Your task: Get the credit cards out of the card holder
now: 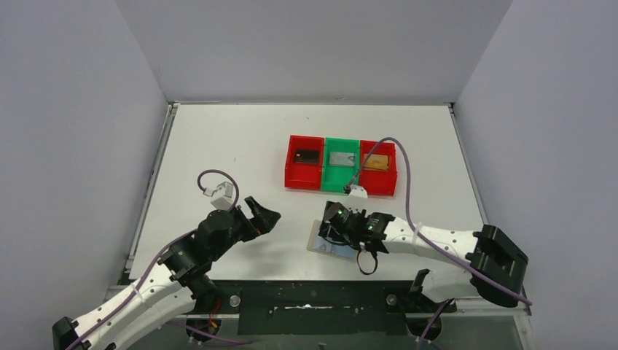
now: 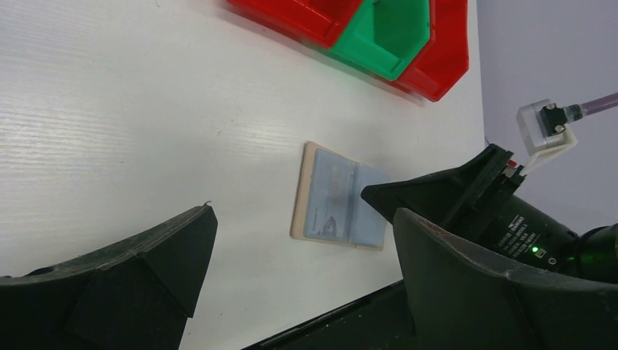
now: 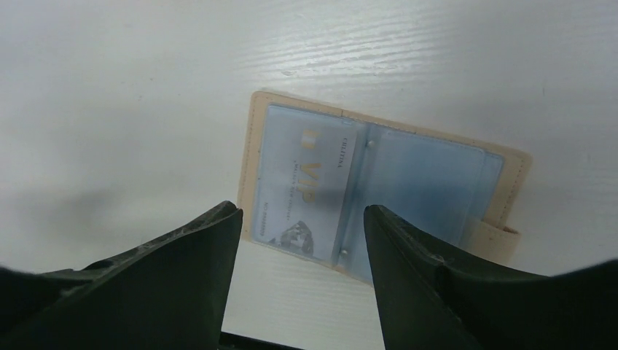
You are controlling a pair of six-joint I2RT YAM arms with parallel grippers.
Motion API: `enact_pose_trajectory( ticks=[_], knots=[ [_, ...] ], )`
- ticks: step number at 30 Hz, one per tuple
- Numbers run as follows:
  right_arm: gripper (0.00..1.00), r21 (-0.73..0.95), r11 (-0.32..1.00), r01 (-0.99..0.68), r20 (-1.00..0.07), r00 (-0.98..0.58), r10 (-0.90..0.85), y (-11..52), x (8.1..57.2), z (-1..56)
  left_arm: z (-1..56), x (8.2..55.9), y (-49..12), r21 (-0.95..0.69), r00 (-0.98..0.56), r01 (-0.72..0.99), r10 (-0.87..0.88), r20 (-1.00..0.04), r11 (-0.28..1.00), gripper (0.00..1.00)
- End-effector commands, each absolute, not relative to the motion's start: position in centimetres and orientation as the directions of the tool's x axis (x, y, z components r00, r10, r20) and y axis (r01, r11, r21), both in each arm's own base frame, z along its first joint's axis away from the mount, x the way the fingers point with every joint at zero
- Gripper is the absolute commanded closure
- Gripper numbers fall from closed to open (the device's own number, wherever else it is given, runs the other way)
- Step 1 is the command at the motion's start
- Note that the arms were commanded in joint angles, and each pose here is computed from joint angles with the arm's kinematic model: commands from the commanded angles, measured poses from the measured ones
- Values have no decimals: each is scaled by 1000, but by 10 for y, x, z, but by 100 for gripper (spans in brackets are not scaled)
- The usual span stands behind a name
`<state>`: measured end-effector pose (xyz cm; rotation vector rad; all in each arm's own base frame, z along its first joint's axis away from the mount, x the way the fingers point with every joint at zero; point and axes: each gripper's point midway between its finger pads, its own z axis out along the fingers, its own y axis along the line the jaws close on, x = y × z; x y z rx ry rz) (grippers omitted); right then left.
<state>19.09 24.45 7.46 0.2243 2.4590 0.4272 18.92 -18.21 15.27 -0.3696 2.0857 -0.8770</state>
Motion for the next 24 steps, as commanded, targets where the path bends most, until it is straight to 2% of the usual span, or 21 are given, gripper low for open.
enact_pose_trajectory(
  ticks=[1, 5, 11, 21, 24],
  knots=[
    [39, 344, 933, 103, -566, -771, 294, 255, 201, 70, 168, 195, -188, -724, -603, 63, -552, -576, 687, 6],
    [44, 321, 944, 80, -557, -790, 256, 261, 201, 63, 164, 193, -190, -729, -617, 54, -550, -562, 683, 7],
    [42, 266, 963, 53, -541, -818, 194, 267, 203, 51, 162, 191, -192, -740, -625, 51, -557, -547, 670, 8],
    [43, 59, 996, 66, -507, -858, 87, 260, 200, 25, 164, 190, -191, -739, -625, 54, -555, -549, 671, 9],
    [49, 43, 997, 60, -494, -866, 74, 259, 197, 18, 162, 190, -190, -742, -625, 49, -559, -545, 669, 9]
  ],
)
